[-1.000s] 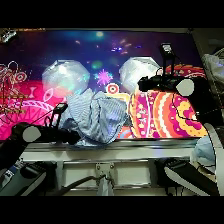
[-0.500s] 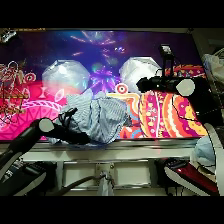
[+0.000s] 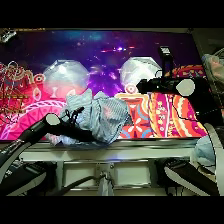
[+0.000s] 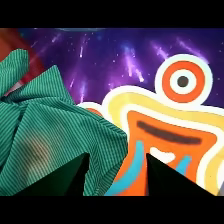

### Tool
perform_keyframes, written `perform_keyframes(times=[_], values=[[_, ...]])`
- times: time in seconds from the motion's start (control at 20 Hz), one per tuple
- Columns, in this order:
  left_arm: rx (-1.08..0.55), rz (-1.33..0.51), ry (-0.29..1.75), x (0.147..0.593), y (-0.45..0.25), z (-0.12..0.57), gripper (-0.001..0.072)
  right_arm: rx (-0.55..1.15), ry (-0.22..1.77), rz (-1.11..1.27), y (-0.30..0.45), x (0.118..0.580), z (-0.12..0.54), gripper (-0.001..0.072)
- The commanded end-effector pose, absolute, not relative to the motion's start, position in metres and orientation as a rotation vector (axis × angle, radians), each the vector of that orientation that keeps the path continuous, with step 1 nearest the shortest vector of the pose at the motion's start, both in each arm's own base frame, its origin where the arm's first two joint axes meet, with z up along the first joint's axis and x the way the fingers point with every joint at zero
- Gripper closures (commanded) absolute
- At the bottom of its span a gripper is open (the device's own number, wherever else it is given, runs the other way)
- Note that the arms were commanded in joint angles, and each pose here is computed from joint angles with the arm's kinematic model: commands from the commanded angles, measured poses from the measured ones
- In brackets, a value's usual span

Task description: Fold the clothes and pants, and hang the long-sleeved shirts on hangers.

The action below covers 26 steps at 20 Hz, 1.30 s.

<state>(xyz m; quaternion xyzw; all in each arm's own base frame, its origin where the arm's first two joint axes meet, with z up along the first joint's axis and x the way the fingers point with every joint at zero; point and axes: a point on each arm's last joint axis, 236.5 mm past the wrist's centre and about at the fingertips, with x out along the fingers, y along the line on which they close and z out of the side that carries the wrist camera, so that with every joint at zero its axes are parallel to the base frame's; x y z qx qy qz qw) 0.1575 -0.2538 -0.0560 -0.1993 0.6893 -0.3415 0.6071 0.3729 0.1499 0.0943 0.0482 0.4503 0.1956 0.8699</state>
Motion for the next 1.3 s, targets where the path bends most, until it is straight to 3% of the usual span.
perform_keyframes(times=[0.0,0.15,0.2,0.35,0.45,0.55,0.85,1.0,1.15,1.25], values=[[-0.404,-0.822,1.37,0.205,-0.263,-0.018,0.0694,0.097,0.953,0.412,0.15,0.371,0.093,0.0288],[-0.386,-0.809,1.026,0.278,-0.273,0.061,0.0696,0.094,0.971,0.417,0.15,0.366,0.091,0.0292],[-0.375,-0.794,0.922,0.299,-0.273,0.088,0.0696,0.094,0.981,0.423,0.151,0.361,0.092,0.0326],[-0.346,-0.739,0.71,0.342,-0.267,0.156,0.0696,0.084,0.961,0.431,0.151,0.347,0.101,0.0328],[-0.333,-0.732,0.652,0.35,-0.265,0.185,0.0696,0.068,0.975,0.421,0.144,0.331,0.087,0.0325],[-0.34,-0.741,0.604,0.35,-0.265,0.208,0.0697,0.076,1.053,0.418,0.14,0.303,0.054,0.0246],[-0.3,-0.732,0.523,0.348,-0.255,0.234,0.0697,0.339,1.063,0.508,0.188,0.24,0.022,0.0236],[-0.301,-0.733,0.523,0.348,-0.256,0.234,0.0697,0.436,1.076,0.506,0.21,0.221,0.012,0.0009],[-0.301,-0.733,0.521,0.347,-0.255,0.235,0.0697,0.5,1.112,0.478,0.229,0.212,-0.009,0.001],[-0.301,-0.737,0.506,0.344,-0.254,0.242,0.0697,0.483,1.049,0.41,0.222,0.236,-0.018,0.001]])
